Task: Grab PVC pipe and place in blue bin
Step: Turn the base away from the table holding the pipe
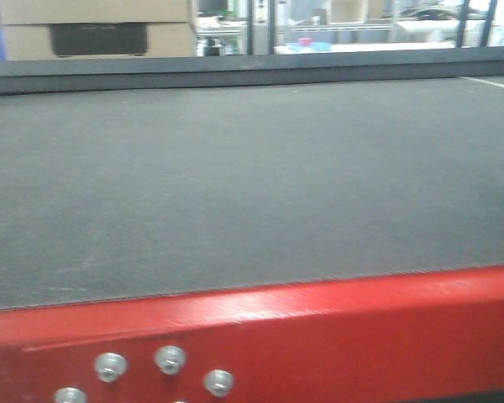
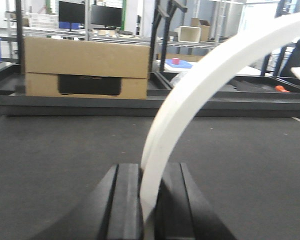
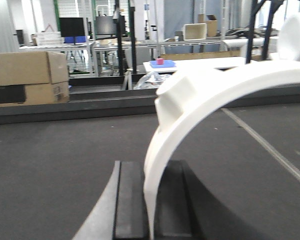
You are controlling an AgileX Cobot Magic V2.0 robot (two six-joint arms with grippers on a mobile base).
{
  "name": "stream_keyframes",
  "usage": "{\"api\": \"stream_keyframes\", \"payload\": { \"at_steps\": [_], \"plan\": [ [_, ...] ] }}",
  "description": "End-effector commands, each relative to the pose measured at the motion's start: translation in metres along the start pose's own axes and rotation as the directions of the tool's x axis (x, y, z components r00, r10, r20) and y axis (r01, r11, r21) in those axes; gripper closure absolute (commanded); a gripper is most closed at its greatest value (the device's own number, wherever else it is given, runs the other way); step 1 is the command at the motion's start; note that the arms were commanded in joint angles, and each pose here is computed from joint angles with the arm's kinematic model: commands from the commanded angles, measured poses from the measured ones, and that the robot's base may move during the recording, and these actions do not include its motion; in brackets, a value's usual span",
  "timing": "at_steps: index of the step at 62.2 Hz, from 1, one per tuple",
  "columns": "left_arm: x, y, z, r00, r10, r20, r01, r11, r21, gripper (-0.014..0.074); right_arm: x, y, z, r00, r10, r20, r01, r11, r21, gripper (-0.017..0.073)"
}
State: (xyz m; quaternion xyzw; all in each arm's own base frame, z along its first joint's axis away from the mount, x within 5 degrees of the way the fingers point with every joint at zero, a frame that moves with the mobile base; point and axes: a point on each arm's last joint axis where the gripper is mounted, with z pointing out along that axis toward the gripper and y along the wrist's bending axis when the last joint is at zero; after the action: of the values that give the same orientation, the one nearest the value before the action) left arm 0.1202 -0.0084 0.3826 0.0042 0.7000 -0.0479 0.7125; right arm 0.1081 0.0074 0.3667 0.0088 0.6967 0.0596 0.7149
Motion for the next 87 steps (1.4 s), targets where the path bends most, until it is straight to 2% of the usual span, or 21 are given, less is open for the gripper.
{"api": "stream_keyframes", "payload": {
  "at_steps": [1,87],
  "plan": [
    [-0.0040,0.0005,-0.0018,0.999,-0.010,0.038,0.010,1.000,-0.004,0.0704,-0.0022,0.0000,-0.0009,1.000,-0.007,0.027,0.007,1.000,0.000,0.0721],
    [-0.0044,0.0006,-0.0019,0.999,-0.010,0.043,0.010,1.000,-0.005,0.0704,-0.0022,0.0000,-0.0009,1.000,-0.007,0.027,0.007,1.000,0.000,0.0721]
  ]
}}
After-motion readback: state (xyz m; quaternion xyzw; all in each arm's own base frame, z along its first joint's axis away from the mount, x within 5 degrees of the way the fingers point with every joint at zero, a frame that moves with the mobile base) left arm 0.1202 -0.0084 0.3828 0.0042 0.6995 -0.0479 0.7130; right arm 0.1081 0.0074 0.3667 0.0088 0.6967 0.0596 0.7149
